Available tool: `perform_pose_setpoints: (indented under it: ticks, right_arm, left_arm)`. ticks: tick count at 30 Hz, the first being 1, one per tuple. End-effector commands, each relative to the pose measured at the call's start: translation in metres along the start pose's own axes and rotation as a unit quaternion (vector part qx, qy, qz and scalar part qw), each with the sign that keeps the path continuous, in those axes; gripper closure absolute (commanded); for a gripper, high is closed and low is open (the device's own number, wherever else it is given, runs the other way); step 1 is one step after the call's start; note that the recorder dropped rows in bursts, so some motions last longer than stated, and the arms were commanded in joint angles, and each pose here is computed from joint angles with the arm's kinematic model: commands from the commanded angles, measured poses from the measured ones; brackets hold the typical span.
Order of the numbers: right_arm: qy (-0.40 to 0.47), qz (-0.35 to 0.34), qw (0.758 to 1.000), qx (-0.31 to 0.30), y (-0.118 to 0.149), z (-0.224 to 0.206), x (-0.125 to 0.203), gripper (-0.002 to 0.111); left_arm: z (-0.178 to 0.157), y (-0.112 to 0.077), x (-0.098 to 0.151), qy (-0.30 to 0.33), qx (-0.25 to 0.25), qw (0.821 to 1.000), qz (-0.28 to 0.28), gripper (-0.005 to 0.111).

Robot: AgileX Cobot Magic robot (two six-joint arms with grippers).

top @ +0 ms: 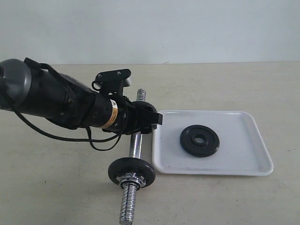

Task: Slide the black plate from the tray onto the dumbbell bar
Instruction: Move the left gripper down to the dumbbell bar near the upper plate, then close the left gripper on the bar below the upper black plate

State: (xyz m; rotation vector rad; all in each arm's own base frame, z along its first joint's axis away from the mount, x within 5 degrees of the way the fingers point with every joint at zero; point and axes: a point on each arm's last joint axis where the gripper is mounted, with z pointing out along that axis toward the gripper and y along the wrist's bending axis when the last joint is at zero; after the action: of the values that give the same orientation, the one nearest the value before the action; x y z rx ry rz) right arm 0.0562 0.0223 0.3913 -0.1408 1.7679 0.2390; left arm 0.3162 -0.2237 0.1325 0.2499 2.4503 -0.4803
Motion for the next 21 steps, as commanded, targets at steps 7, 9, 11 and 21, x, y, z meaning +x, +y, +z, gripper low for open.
perform_pose_setpoints:
  ticks: [7, 9, 11, 21]
  right_arm:
    - [0.001, -0.004, 1.0, -0.001, 0.0, 0.0, -0.001, 0.005]
    - [0.001, -0.004, 1.0, -0.001, 0.0, 0.0, -0.001, 0.005]
    - [0.001, -0.004, 1.0, -0.001, 0.0, 0.0, -0.001, 0.005]
    - [0.001, -0.004, 1.0, -0.001, 0.0, 0.0, -0.001, 0.005]
  left_arm:
    - [0.013, 0.003, 0.01, 0.018, -0.009, 1.0, -0.006, 0.036]
    - [0.015, 0.004, 0.011, 0.019, -0.013, 1.0, -0.006, 0.036]
    - [0.018, 0.005, 0.013, 0.022, -0.015, 1.0, -0.006, 0.036]
    - [0.023, 0.013, 0.015, 0.017, -0.045, 0.999, -0.001, 0.036]
